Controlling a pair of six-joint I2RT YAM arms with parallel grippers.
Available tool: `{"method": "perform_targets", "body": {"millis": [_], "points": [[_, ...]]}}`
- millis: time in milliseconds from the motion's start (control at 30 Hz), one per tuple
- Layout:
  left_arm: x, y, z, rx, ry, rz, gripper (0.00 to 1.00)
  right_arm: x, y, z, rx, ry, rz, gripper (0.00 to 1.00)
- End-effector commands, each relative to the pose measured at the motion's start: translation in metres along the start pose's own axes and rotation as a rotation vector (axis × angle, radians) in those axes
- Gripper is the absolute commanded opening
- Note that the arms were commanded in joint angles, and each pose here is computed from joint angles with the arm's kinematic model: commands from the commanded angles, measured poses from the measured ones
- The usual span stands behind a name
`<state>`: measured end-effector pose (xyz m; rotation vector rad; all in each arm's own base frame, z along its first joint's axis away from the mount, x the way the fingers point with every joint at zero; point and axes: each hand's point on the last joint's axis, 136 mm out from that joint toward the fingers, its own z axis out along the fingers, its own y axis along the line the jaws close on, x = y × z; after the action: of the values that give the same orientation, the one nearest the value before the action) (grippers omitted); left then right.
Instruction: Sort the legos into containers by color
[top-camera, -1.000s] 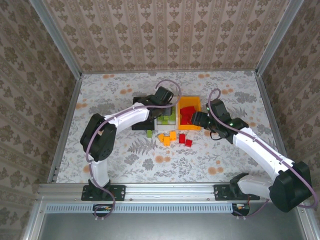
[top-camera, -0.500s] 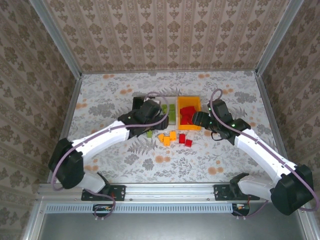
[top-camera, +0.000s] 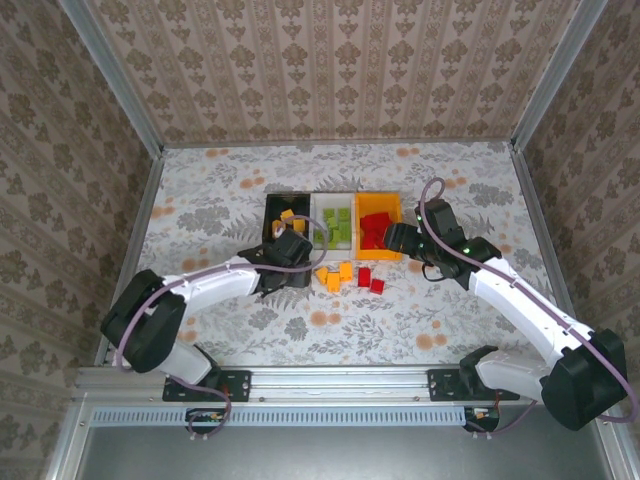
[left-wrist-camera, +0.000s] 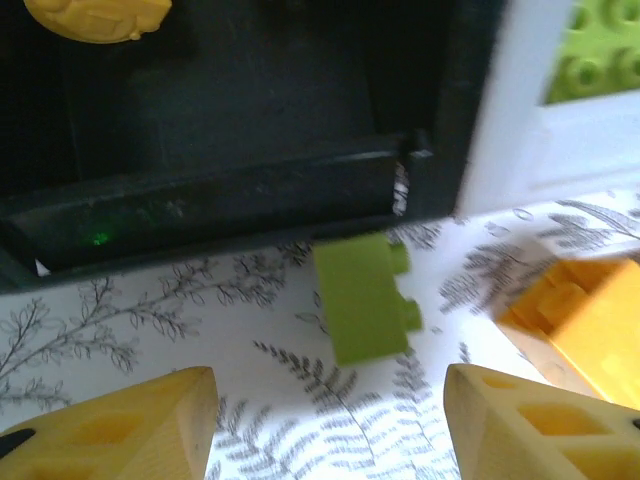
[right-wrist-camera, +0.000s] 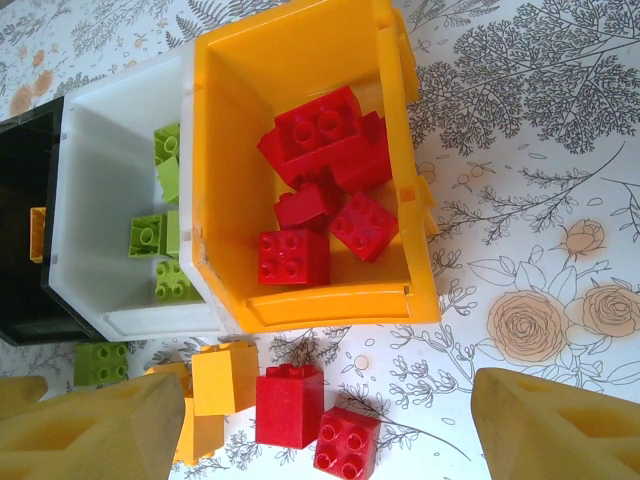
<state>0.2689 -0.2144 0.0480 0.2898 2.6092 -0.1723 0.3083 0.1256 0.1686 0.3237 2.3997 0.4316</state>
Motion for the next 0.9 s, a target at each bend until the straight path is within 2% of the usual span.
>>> {"method": "perform_targets", "body": {"millis": [0,233,367,500,667,867], "points": [[-0.011,-0.002,0.011,0.008,-0.034,0.008,0.62,-0.003,0.001,-0.005,-0.004,0.001,0.016,0.77],[-0.014,-0.006,0.025,0.007,-0.024,0.014,0.54,-0.005,0.001,-0.011,-0.005,-0.012,0.014,0.77],[-0.01,-0.006,0.028,0.005,-0.011,0.015,0.41,-0.006,0.0,-0.011,-0.003,-0.015,0.015,0.77],[-0.003,-0.005,0.021,0.008,0.001,0.003,0.33,-0.006,0.0,-0.011,-0.002,-0.014,0.014,0.77],[-0.001,-0.02,-0.015,0.048,-0.038,0.025,0.31,-0.006,0.002,-0.011,-0.01,-0.016,0.015,0.77],[-0.044,-0.047,-0.073,0.118,-0.16,0.049,0.33,-0.002,-0.001,-0.009,-0.011,-0.014,0.019,0.77]]}}
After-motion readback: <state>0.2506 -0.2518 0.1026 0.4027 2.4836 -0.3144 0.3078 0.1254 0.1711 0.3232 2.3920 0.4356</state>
